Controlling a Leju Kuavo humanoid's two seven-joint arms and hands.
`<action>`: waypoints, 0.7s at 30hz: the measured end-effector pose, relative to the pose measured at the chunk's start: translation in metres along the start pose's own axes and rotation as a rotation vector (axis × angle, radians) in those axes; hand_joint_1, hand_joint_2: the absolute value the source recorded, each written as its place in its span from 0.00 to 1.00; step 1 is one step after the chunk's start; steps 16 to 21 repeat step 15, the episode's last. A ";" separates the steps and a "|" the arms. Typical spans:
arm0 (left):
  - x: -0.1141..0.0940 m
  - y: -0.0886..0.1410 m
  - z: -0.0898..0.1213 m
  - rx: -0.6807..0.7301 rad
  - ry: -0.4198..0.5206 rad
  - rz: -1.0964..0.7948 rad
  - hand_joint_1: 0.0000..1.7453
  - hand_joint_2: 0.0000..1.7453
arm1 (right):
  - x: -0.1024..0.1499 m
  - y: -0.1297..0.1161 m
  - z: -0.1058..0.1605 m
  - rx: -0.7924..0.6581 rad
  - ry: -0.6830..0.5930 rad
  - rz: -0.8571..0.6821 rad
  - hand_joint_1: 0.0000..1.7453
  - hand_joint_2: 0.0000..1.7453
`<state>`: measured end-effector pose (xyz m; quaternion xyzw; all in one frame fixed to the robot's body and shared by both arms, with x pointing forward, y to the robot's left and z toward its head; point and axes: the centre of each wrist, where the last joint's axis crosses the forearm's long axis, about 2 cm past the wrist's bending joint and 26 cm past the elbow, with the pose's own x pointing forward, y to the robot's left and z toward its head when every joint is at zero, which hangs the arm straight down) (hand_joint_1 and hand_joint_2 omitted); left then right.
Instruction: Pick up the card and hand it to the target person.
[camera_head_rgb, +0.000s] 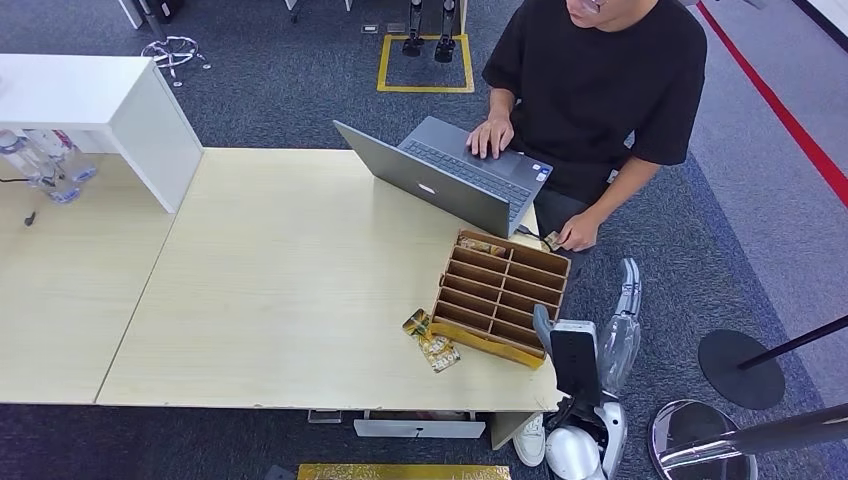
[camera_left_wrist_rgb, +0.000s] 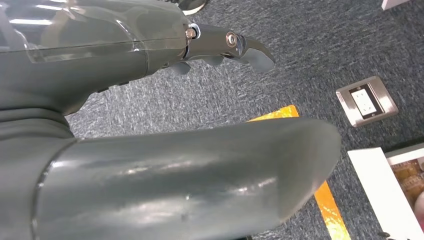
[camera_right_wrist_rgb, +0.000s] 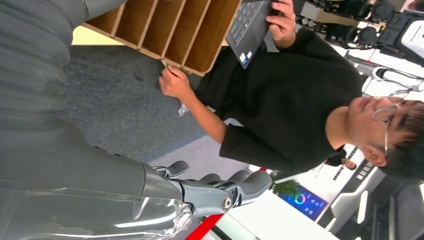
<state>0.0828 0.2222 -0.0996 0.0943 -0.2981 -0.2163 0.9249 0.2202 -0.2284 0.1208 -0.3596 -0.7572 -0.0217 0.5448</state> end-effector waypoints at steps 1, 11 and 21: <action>0.000 0.000 0.000 0.002 0.001 0.002 0.00 0.00 | 0.000 0.001 0.001 -0.001 0.009 -0.004 0.00 1.00; -0.003 0.000 0.001 0.014 0.012 0.019 0.00 0.00 | 0.000 0.009 0.015 0.003 0.055 -0.039 0.00 1.00; -0.003 0.000 0.001 0.017 0.016 0.026 0.00 0.00 | 0.000 0.011 0.021 0.003 0.054 -0.049 0.00 1.00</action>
